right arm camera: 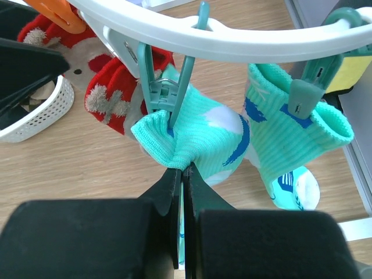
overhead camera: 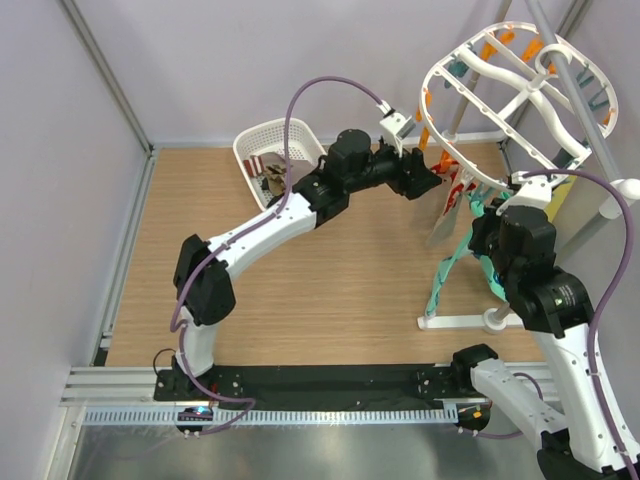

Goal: Remove the socks clipped to the hanger
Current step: Adjust the hanger on the clothesline.

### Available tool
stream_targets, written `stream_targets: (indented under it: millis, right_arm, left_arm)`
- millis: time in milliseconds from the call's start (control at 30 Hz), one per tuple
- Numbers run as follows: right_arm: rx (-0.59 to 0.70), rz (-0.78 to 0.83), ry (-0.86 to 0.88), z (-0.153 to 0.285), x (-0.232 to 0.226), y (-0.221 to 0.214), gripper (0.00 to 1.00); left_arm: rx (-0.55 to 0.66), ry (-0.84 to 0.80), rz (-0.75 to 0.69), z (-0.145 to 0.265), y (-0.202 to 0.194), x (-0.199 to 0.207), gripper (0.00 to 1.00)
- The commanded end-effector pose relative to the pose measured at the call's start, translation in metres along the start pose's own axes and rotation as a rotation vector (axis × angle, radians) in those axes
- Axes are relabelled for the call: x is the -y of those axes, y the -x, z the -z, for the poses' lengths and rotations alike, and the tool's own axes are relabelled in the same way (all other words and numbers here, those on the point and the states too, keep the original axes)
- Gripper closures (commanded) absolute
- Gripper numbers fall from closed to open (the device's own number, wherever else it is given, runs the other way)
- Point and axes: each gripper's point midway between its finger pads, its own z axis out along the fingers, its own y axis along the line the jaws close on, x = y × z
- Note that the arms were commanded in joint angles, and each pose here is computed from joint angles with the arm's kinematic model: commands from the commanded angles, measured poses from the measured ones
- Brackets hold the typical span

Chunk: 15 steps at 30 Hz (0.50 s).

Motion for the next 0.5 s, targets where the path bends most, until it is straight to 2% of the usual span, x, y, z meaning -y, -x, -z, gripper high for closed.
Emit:
stream_targets:
  millis: [0, 67, 133, 167, 200, 233, 300, 333, 467]
  right_arm:
    - [0.086, -0.041, 0.040, 0.019, -0.004, 0.029, 0.99]
    - [0.093, -0.048, 0.047, 0.023, -0.004, 0.032, 0.99]
    - [0.087, -0.047, 0.058, 0.025, -0.005, 0.032, 0.93]
    - [0.094, -0.050, 0.064, 0.028, -0.006, 0.036, 0.87]
    - [0.085, -0.048, 0.064, 0.029, -0.006, 0.035, 0.79]
    - [0.081, -0.049, 0.087, 0.031, -0.010, 0.035, 0.69]
    - [0.083, -0.064, 0.120, 0.036, -0.016, 0.041, 0.57]
    - [0.081, -0.069, 0.146, 0.036, -0.021, 0.043, 0.49]
    - [0.130, -0.104, 0.195, 0.042, -0.031, 0.061, 0.40]
  left_arm:
    - [0.067, -0.044, -0.063, -0.008, 0.023, 0.013, 0.35]
    - [0.068, -0.024, -0.070, -0.010, 0.022, 0.014, 0.38]
    - [0.082, -0.005, -0.072, -0.008, 0.023, 0.014, 0.51]
    - [0.100, -0.001, -0.075, -0.005, 0.030, 0.016, 0.56]
    - [0.109, 0.010, -0.074, -0.004, 0.031, 0.015, 0.67]
    - [0.111, 0.009, -0.068, -0.003, 0.032, 0.017, 0.73]
    - [0.121, -0.004, -0.056, 0.000, 0.040, 0.023, 0.88]
    - [0.127, -0.012, -0.035, 0.001, 0.043, 0.026, 0.90]
    - [0.120, -0.044, 0.038, 0.001, 0.048, 0.035, 0.95]
